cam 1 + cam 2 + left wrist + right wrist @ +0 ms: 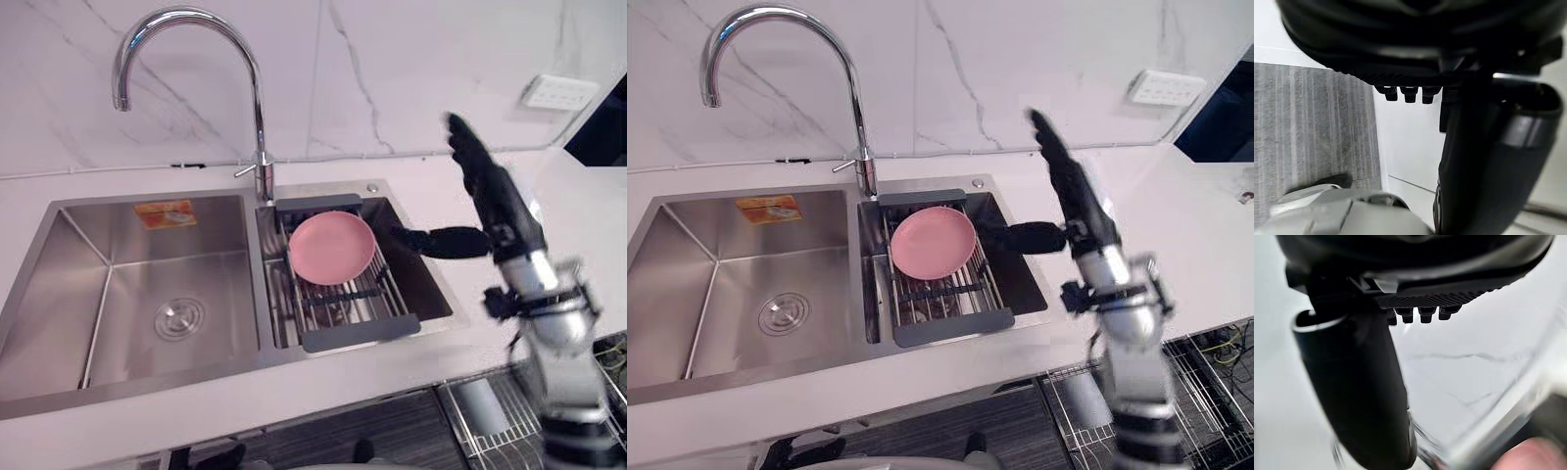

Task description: Walk over to the sink, pick up the cup, carry it to the dishwasher, place the cup inside the dishwasher, then close the dishwasher door

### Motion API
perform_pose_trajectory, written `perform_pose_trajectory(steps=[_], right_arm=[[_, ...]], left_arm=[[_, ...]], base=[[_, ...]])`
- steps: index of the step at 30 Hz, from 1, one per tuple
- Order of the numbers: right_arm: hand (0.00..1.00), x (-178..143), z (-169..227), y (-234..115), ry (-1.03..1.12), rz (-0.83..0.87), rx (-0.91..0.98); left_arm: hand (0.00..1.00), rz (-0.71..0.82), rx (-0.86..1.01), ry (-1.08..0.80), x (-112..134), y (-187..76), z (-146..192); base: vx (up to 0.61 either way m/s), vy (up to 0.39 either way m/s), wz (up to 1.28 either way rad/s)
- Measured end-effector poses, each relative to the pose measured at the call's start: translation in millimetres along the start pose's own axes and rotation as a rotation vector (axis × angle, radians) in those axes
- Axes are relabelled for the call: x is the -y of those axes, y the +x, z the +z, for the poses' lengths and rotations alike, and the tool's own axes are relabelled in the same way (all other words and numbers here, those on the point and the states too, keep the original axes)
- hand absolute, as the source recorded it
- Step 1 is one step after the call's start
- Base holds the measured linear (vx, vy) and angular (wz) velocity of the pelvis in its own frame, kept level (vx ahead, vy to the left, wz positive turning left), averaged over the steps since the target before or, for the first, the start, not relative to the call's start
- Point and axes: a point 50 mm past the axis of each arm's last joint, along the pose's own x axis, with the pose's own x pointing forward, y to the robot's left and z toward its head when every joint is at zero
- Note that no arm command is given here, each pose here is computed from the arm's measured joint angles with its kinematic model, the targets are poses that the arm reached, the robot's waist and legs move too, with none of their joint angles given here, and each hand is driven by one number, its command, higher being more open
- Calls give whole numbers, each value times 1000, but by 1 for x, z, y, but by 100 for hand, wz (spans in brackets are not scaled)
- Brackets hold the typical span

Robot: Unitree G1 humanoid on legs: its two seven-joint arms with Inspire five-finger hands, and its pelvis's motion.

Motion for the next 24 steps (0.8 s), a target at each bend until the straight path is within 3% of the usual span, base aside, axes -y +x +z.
perform_pose_trajectory(steps=[4, 8, 24], right_arm=[[100, -17, 18, 5, -234, 166, 63], [100, -37, 18, 2, -304, 308, 55], [100, -72, 7, -21, -399, 477, -32]], left_arm=[[100, 12, -36, -14, -6, 0, -5], [100, 10, -36, -16, -5, 2, -1], [100, -29, -30, -6, 1, 5, 6]], base=[[-11, -13, -3], [-24, -7, -4], [-16, -7, 0]])
